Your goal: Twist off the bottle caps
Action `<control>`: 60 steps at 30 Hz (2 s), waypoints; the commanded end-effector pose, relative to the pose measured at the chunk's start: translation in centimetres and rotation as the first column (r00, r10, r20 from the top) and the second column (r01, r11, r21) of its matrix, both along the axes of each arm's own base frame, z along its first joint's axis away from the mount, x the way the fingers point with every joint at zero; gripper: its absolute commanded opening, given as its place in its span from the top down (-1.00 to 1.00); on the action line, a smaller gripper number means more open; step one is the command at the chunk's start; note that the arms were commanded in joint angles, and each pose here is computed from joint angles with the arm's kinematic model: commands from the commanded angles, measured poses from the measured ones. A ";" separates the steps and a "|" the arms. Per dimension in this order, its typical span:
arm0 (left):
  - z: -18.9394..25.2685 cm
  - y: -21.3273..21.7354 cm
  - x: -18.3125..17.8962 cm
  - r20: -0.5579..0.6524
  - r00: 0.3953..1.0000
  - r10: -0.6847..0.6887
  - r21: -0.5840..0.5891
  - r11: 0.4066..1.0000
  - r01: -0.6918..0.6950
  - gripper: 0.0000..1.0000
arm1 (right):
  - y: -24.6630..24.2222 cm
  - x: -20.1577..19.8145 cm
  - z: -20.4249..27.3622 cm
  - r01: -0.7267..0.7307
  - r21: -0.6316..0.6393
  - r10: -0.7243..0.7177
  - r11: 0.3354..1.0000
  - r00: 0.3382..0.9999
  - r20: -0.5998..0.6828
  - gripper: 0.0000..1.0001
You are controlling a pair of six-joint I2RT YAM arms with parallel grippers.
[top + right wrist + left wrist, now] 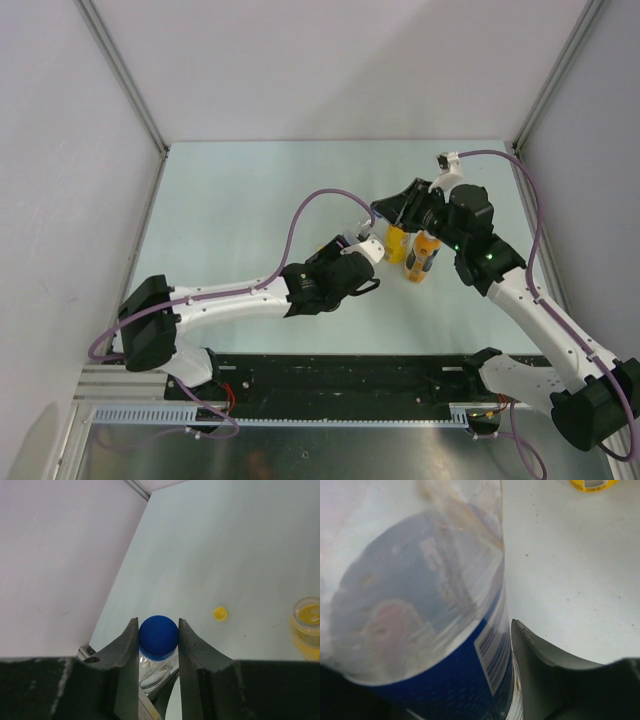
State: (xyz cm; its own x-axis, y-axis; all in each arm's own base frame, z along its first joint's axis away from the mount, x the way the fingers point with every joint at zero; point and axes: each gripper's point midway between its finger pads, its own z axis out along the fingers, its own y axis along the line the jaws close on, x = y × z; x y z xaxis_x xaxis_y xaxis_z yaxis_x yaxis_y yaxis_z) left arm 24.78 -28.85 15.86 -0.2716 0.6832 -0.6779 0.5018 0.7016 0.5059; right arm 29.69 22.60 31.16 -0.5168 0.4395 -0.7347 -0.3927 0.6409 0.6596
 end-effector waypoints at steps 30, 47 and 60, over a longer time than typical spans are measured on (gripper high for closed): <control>7.9 -7.4 -12.3 -0.032 0.596 -0.802 -0.565 0.507 0.651 0.35 | 0.7 -6.8 7.7 -0.387 -0.069 0.376 0.920 0.816 0.440 1.00; 11.9 -5.1 -19.4 0.090 0.074 -0.993 -0.718 -0.013 0.696 0.32 | 0.9 -13.3 9.5 -0.587 -0.191 0.563 0.787 0.555 0.612 1.00; 11.5 -5.3 -19.3 0.067 0.054 -0.996 -0.745 -0.014 0.667 0.24 | 0.8 -15.0 9.5 -0.619 -0.239 0.603 0.749 0.485 0.634 1.00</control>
State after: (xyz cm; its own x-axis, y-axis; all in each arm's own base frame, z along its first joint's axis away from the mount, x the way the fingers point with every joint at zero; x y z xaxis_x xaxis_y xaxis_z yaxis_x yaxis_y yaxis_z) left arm 6.43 -33.76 24.38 -0.1534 0.3165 -0.9361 0.8941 -0.3588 -0.2678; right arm 13.92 23.28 41.40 -0.1060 0.2296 -0.9675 -0.9922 0.0394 0.1181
